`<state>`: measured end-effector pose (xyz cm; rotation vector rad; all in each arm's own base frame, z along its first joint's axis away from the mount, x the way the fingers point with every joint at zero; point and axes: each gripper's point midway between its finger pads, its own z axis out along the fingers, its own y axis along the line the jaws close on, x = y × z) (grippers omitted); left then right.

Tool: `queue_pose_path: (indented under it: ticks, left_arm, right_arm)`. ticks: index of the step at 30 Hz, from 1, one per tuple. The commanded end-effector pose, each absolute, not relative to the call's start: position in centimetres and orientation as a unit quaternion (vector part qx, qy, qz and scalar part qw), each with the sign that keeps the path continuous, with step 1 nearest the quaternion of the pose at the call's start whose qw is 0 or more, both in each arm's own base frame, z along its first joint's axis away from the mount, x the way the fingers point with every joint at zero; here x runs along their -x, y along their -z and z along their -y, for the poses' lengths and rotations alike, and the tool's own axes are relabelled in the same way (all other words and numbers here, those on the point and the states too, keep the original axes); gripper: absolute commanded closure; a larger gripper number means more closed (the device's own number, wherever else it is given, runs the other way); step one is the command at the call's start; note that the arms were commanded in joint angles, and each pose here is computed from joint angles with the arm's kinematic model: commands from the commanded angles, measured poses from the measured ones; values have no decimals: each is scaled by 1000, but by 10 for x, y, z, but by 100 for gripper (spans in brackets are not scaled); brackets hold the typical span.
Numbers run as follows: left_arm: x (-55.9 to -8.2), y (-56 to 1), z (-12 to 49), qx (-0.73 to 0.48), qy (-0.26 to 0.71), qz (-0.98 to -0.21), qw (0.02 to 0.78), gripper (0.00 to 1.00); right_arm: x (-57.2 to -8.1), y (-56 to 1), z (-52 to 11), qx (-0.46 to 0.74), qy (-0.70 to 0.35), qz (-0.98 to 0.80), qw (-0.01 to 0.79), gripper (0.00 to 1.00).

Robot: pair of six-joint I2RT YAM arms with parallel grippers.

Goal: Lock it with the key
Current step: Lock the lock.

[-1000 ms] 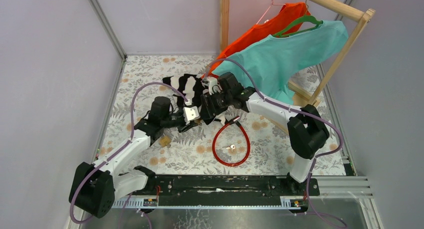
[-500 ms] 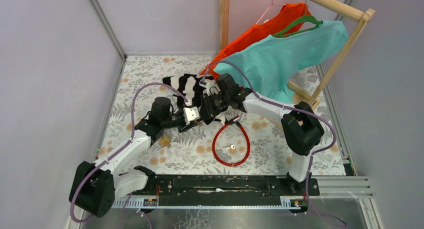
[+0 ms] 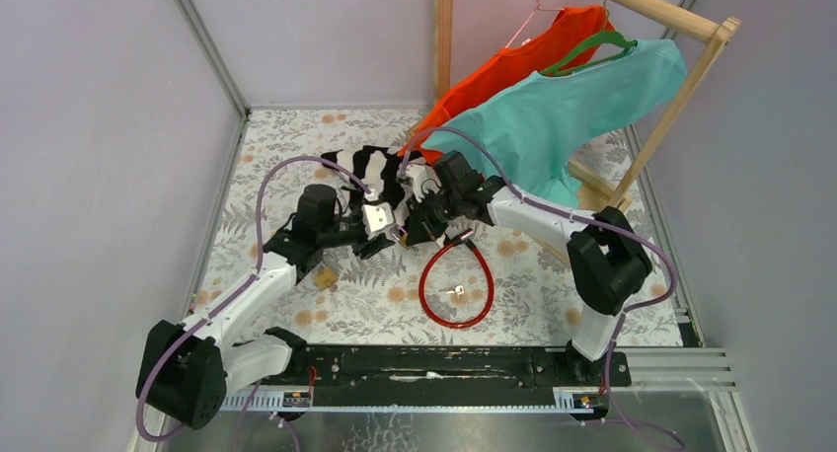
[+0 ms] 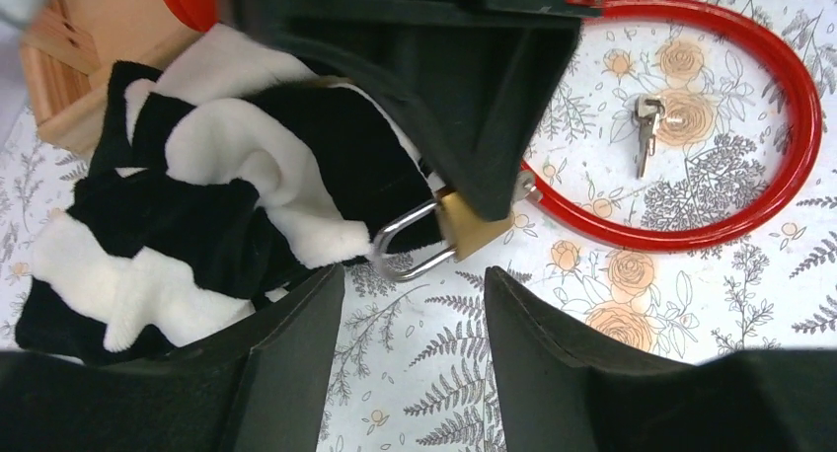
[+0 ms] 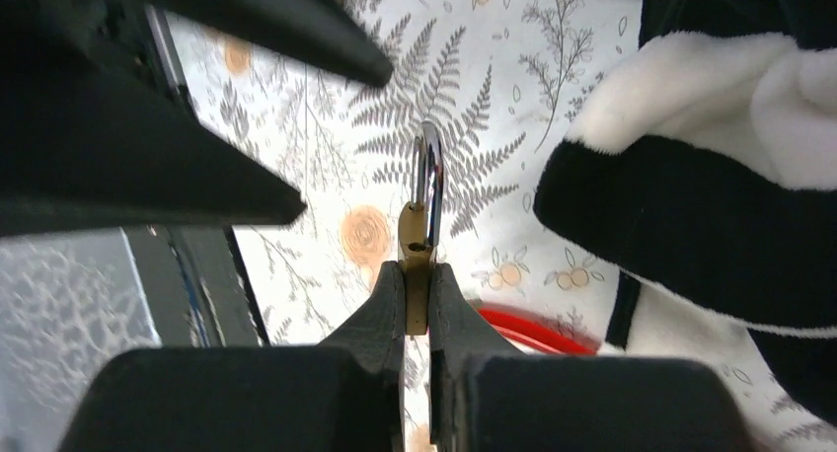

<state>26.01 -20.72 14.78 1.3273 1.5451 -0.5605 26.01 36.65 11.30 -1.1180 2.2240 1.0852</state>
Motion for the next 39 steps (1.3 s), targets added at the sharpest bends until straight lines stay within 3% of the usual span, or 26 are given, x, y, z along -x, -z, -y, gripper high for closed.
queue_pose_path:
  ticks: [1, 10, 18, 22, 31, 39]
  left_arm:
    - [-261, -175, 216, -547, 248, -619, 506, 38]
    - [-251, -164, 230, -556, 313, -618, 459, 46]
    - [-249, -159, 240, -522, 367, -645, 421, 80]
    - [-244, -153, 244, -512, 395, -655, 391, 85]
    - [-255, -159, 222, -498, 378, -666, 408, 70]
    - [-235, -169, 212, -539, 394, -627, 401, 42]
  right_arm:
    - [-252, -138, -350, 494, -370, -741, 263, 100]
    - [-221, -156, -344, 538, -414, -688, 256, 100]
    - [-216, -165, -343, 552, -421, -664, 278, 100]
    - [-220, -165, -341, 552, -409, -666, 289, 100]
    - [-222, -157, -328, 563, -378, -676, 289, 100]
    - [-210, -166, -311, 579, -379, -664, 284, 100]
